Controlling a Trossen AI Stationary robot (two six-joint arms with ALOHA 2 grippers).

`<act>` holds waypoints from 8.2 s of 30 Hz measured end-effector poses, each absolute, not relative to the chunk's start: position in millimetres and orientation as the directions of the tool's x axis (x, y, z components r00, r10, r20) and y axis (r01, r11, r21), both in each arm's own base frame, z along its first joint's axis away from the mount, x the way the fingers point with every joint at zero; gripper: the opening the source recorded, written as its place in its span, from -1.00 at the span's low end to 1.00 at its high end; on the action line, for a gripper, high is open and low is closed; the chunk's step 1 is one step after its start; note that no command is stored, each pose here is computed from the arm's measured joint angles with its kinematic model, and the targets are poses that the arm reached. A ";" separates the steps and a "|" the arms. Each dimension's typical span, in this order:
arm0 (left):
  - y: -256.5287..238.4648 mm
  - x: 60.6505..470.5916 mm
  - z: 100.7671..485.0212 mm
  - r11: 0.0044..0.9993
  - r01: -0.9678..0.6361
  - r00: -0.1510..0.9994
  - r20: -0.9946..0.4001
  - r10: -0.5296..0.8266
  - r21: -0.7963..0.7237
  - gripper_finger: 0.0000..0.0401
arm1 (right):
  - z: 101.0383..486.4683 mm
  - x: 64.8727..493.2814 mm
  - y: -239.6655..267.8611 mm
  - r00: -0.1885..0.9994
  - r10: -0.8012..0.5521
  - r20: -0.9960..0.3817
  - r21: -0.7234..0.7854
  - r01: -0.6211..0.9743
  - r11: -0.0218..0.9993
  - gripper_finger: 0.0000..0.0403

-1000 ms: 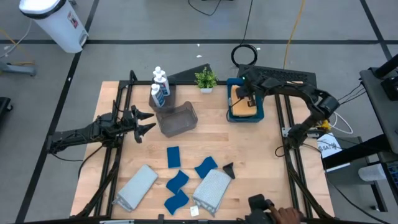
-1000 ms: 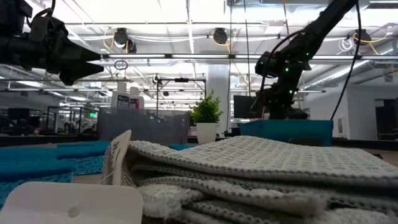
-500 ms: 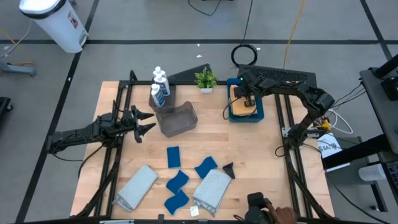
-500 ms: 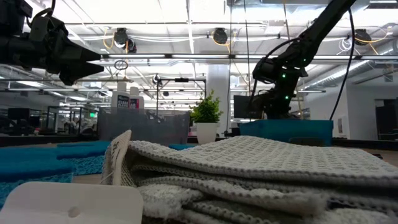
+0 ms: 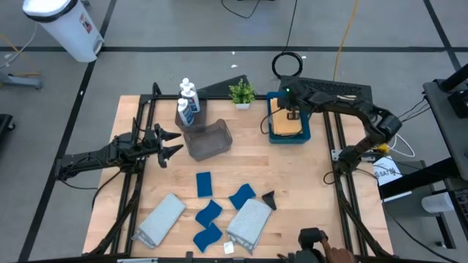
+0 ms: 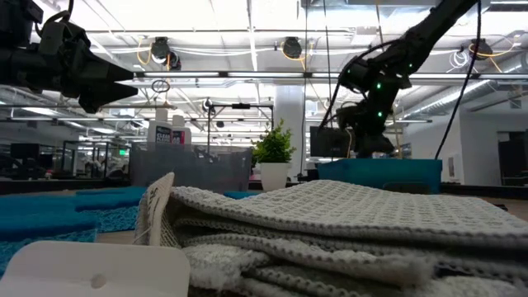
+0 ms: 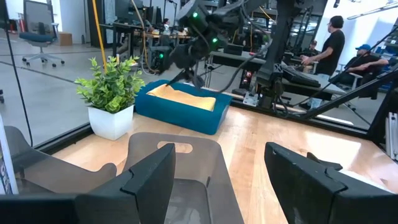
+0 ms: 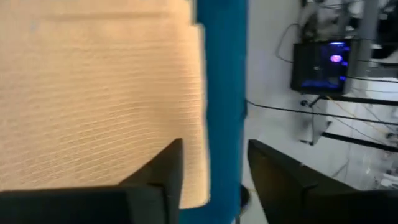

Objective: Pick & Place Kitchen Items
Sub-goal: Put the yellow towel into the blue bin, then put the gray towel into the blue bin

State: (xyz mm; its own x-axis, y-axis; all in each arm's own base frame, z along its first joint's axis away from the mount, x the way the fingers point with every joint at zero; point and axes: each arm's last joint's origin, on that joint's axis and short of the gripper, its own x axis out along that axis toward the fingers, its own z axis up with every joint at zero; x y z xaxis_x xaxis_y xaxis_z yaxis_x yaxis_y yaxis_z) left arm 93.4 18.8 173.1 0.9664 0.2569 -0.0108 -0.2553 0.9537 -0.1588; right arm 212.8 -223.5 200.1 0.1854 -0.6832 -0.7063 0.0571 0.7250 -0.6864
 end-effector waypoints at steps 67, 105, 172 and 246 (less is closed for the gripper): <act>18.8 93.3 173.2 0.954 -0.255 0.966 -0.011 0.257 -0.159 0.25 | 164.7 187.7 -208.2 0.449 -0.639 -0.625 -0.398 0.522 0.755 -0.98; 18.8 93.3 173.3 0.954 -0.255 0.966 -0.010 0.257 -0.159 0.25 | 192.6 186.8 -141.2 0.563 -0.336 -0.755 -0.049 0.462 0.885 -0.98; 18.8 93.3 173.3 0.954 -0.255 0.966 -0.010 0.257 -0.159 0.25 | 169.1 230.8 88.4 0.696 0.344 -0.630 0.166 -0.312 0.935 -0.16; 18.8 93.4 173.2 0.954 -0.255 0.966 -0.010 0.257 -0.159 0.25 | 187.3 121.9 -51.6 0.137 -0.878 -0.458 -0.250 0.928 0.275 -1.00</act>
State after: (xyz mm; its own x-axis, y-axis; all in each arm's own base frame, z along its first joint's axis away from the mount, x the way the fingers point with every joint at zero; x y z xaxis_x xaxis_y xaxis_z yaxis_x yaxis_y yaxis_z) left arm 93.4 18.8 173.2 0.9664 0.2569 -0.0105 -0.2552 0.9537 -0.1591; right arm 121.9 -51.6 187.3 0.1372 -0.8780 -0.4585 0.9284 0.2754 -0.2496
